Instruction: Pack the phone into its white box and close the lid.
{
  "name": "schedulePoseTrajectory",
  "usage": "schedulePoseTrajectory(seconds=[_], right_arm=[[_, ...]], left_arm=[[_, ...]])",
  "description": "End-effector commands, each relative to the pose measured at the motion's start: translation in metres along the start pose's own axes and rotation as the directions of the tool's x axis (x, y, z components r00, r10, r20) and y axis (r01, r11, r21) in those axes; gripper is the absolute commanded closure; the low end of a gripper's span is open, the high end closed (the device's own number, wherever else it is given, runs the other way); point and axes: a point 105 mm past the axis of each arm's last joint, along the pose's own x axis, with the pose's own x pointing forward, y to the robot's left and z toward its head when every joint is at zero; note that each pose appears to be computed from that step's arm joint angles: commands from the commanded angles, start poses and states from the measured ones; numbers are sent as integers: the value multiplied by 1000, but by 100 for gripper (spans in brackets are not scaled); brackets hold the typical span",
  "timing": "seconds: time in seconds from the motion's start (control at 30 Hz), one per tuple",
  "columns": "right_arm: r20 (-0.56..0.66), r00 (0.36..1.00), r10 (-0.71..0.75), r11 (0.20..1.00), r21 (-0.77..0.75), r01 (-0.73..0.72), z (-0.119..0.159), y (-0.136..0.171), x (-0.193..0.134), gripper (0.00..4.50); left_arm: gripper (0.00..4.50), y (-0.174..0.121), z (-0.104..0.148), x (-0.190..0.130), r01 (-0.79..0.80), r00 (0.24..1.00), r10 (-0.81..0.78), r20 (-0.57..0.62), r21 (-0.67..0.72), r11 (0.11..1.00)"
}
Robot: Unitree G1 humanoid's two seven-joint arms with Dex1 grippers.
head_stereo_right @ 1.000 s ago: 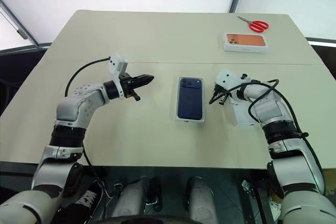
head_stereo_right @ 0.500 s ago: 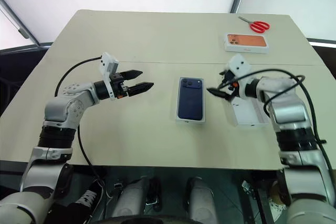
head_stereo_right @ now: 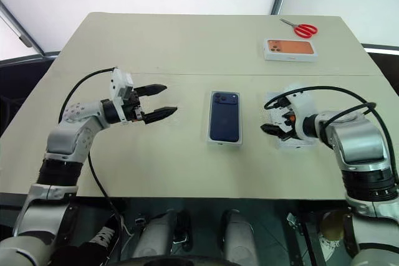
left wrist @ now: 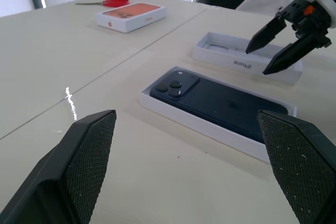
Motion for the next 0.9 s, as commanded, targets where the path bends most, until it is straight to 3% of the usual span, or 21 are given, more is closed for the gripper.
schedulePoseTrajectory(seconds=[0.03, 0.2, 0.7, 0.9], right_arm=[[28, 997, -70, 997, 32, 69, 16, -4, -11, 2], [-8, 998, -63, 985, 160, 64, 22, 3, -8, 2], [-87, 988, -130, 966, 212, 146, 10, 5, 15, 2], [-132, 975, -178, 956, 209, 203, -2, 3, 20, 277]], left_arm=[[0, -7, 7, -2, 39, 999, -39, -3, 96, 995], [0, -6, 1, -1, 30, 1000, -30, -3, 101, 994], [0, -10, 0, 4, -21, 1000, 18, 24, 104, 994], [0, -9, 0, 5, -29, 999, 26, 24, 102, 994]])
